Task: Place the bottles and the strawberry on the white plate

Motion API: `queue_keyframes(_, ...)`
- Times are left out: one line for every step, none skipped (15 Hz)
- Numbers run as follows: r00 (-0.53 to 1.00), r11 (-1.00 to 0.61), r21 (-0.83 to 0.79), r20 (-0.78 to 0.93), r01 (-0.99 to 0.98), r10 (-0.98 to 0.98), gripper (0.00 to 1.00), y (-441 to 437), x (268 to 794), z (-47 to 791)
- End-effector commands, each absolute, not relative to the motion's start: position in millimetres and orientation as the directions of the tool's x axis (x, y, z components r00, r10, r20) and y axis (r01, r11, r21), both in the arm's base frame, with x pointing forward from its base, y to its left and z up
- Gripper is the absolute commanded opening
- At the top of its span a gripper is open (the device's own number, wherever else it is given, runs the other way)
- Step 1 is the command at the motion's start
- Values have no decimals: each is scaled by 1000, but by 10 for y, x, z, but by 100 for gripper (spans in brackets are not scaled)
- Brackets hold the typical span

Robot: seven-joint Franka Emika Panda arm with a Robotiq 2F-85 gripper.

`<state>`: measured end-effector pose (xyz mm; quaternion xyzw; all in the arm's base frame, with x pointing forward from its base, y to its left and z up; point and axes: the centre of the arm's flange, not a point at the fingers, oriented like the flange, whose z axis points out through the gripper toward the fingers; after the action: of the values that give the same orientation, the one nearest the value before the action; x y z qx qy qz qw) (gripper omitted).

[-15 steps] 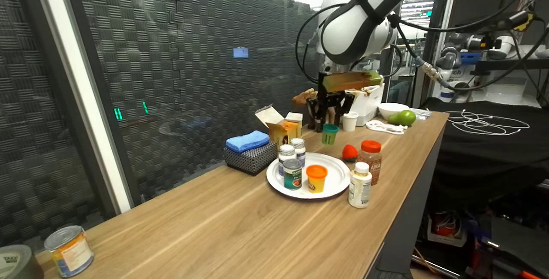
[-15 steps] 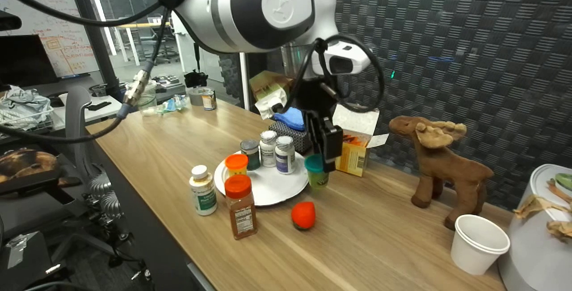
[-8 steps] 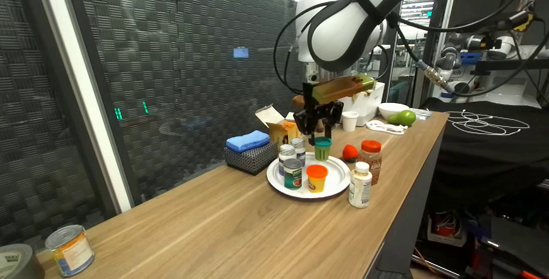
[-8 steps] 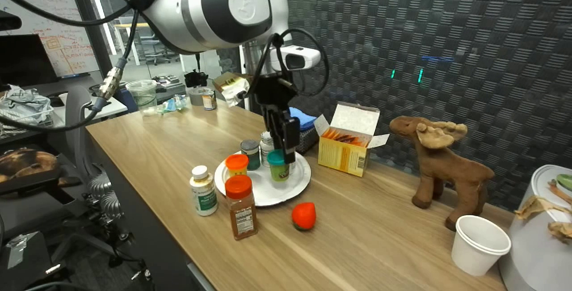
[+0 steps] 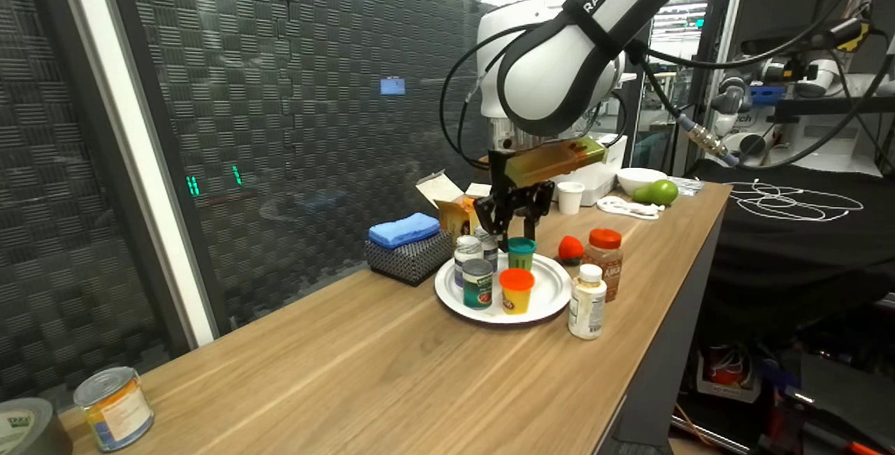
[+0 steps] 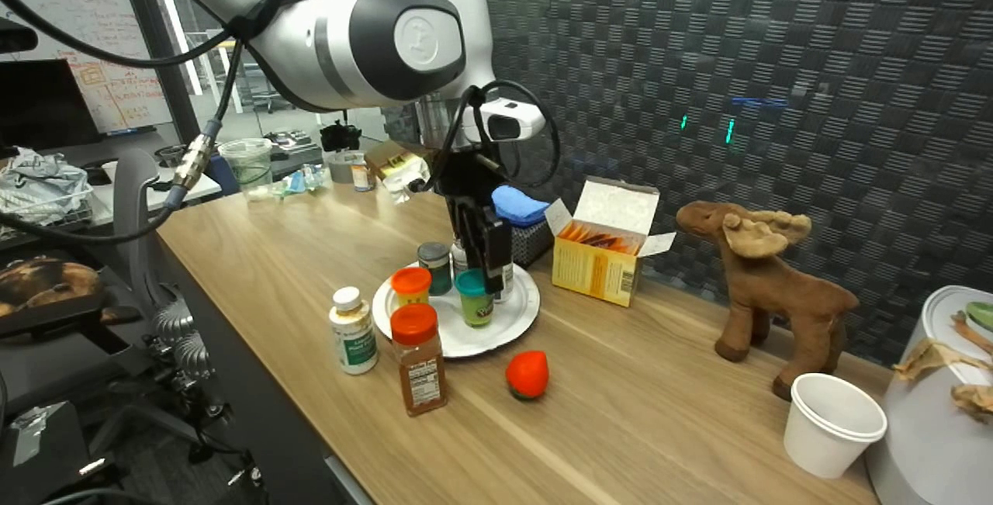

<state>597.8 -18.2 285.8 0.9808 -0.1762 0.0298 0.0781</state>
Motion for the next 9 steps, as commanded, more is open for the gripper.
queue_keyframes(934, -931, 102, 111, -350, -339, 27, -227, 6013, 2877)
queue_keyframes(930, -929, 96, 117, -359, -347, 27, -246, 6025, 2865)
queue_keyframes(928, -928, 87, 120, -364, -352, 27, -259, 6036, 2857)
queue_keyframes(922, -924, 69, 127, -375, -365, 27, -274, 6049, 2847)
queue_keyframes(920, -923, 63, 127, -380, -370, 27, -286, 6059, 2829)
queue_keyframes(919, -922, 56, 127, -382, -373, 27, -295, 6065, 2811)
queue_keyframes(920, -923, 50, 125, -380, -372, 27, -295, 6060, 2799)
queue_keyframes(923, -927, 46, 125, -372, -364, 36, -286, 6048, 2798)
queue_keyframes(927, -932, 50, 128, -360, -351, 77, -272, 6020, 2810)
